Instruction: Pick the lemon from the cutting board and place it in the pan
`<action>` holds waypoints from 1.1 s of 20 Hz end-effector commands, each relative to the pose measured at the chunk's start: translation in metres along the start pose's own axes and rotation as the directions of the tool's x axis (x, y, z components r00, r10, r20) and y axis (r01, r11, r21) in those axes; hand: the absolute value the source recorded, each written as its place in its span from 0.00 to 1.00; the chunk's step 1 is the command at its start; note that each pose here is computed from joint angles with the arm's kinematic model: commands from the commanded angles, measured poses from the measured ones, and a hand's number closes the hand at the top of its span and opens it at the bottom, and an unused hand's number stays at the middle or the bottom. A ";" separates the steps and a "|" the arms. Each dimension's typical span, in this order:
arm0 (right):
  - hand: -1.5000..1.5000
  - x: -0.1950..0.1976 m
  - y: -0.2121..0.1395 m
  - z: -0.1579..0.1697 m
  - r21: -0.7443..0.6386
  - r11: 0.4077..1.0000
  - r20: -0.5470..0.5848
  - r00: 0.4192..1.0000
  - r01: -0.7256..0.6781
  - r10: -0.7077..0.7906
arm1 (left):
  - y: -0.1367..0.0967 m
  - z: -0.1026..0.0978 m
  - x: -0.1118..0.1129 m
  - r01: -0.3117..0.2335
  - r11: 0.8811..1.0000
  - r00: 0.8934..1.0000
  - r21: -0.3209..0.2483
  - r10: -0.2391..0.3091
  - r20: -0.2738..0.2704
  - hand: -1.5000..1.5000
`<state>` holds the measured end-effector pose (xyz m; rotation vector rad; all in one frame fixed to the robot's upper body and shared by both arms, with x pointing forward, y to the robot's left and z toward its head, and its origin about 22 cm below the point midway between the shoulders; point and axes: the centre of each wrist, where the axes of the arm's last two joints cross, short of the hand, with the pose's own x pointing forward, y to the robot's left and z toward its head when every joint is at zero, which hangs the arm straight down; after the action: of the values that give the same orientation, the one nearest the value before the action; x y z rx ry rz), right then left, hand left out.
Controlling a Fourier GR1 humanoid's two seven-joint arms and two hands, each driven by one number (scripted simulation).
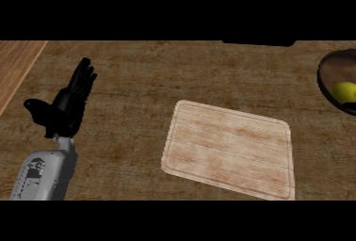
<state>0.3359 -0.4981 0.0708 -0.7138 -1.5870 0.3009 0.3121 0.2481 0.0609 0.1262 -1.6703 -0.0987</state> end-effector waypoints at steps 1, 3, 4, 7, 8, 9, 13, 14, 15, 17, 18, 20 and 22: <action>0.00 -0.002 -0.019 0.004 -0.077 0.982 0.052 0.984 0.175 -0.171 | 0.001 0.003 -0.003 0.007 1.000 1.000 0.022 -0.007 -0.011 0.50; 0.00 -0.013 -0.028 0.017 -0.060 0.974 0.066 0.974 0.220 -0.216 | 0.007 0.002 -0.001 0.009 1.000 1.000 0.025 -0.009 -0.015 0.50; 0.00 -0.017 -0.037 0.022 -0.046 0.968 0.039 0.968 0.248 -0.246 | 0.006 0.011 -0.009 0.006 1.000 1.000 0.016 -0.006 -0.019 0.50; 0.00 -0.028 -0.059 0.040 0.050 0.937 0.057 0.936 0.345 -0.348 | 0.005 0.010 -0.007 0.009 0.999 1.000 0.051 -0.007 -0.028 0.50; 0.00 -0.028 -0.064 0.042 0.056 0.927 0.071 0.924 0.372 -0.375 | -0.002 0.005 -0.004 0.019 0.999 1.000 0.044 -0.018 -0.019 0.50; 0.00 -0.026 -0.086 0.049 0.069 0.925 0.084 0.922 0.374 -0.379 | 0.009 0.017 -0.010 0.010 0.999 1.000 0.041 -0.009 -0.023 0.50; 0.00 -0.049 -0.107 0.087 0.105 0.904 0.108 0.898 0.415 -0.426 | 0.026 0.014 -0.014 0.021 0.997 0.999 0.074 -0.017 -0.050 0.50; 0.00 -0.040 -0.124 0.085 0.119 0.908 0.116 0.903 0.402 -0.415 | 0.021 0.009 -0.004 0.005 0.998 0.999 0.063 -0.001 -0.054 0.50; 0.00 -0.045 -0.123 0.091 0.118 0.909 0.110 0.905 0.399 -0.411 | 0.028 0.017 -0.004 0.020 0.997 0.999 0.075 -0.017 -0.040 0.50; 0.00 -0.049 -0.124 0.097 0.106 0.909 0.107 0.904 0.403 -0.413 | 0.034 0.018 -0.010 0.020 0.997 0.998 0.076 -0.016 -0.055 0.50; 0.00 -0.043 -0.131 0.093 0.102 0.909 0.111 0.903 0.405 -0.415 | 0.019 0.022 -0.008 0.022 0.997 0.999 0.078 -0.019 -0.043 0.50; 0.00 -0.053 -0.129 0.107 0.092 0.915 0.112 0.909 0.392 -0.401 | 0.017 0.022 -0.015 0.012 0.997 0.998 0.081 -0.008 -0.054 0.50; 0.00 -0.059 -0.128 0.115 0.132 0.907 0.074 0.909 0.399 -0.411 | 0.034 0.008 0.000 0.019 0.996 0.999 0.091 -0.015 -0.049 0.50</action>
<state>0.2133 -0.6013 0.0919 -0.4925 -1.6380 0.0842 0.2952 0.2737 0.0521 0.1970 -1.6242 -0.0447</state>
